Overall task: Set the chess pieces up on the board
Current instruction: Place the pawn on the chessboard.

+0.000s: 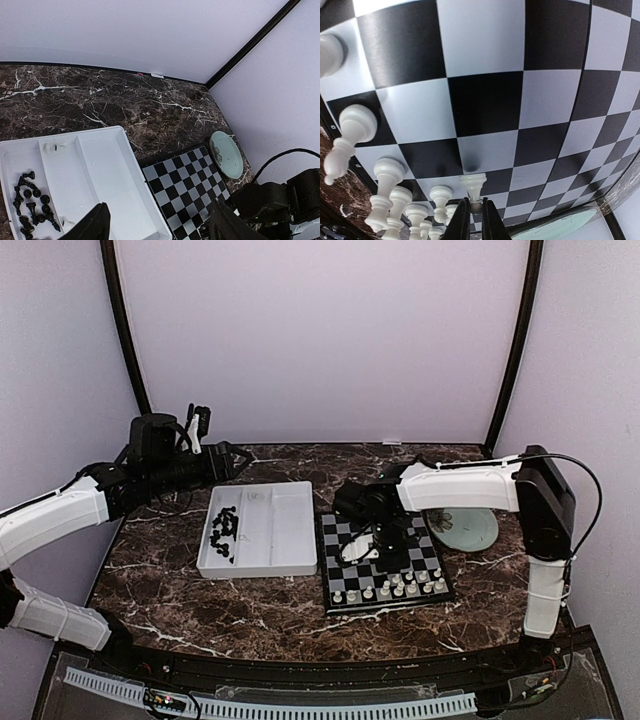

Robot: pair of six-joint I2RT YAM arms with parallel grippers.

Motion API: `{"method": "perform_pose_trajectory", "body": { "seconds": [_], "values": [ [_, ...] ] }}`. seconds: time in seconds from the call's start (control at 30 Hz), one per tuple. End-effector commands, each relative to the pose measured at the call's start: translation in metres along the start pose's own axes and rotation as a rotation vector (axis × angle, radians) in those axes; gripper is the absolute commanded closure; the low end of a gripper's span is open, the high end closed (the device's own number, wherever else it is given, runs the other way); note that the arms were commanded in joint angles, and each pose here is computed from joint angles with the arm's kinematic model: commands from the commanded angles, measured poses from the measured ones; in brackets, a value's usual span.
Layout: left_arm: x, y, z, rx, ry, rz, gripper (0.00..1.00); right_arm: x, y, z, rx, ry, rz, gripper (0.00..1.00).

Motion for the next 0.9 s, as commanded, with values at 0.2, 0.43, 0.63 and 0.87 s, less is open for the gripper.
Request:
{"method": "perform_pose_trajectory", "body": {
  "seconds": [0.2,0.43,0.63,0.87],
  "values": [
    [-0.001,0.001,0.000,0.004,-0.014,-0.005,0.30,-0.010,-0.008,-0.016,0.008,-0.122,0.088,0.90],
    [-0.003,0.001,-0.002,0.007,-0.025,-0.004,0.30,-0.010,-0.002,-0.020,0.002,-0.124,0.081,0.86],
    [-0.004,0.002,-0.003,0.008,-0.033,-0.009,0.30,-0.003,0.005,-0.021,-0.006,-0.113,0.045,0.74],
    [-0.007,-0.001,-0.001,0.010,-0.032,-0.002,0.30,0.000,0.007,-0.019,-0.008,-0.097,0.021,0.74]
  ]
}}
Point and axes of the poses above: each gripper's point midway between its finger pads, its own x axis back along the fingers, its own z axis along the line the jaws close on, y = z × x, the point moved 1 cm from there along x, back along the fingers, and after that the axes turned 1 degree about x, right-handed, at the moved point
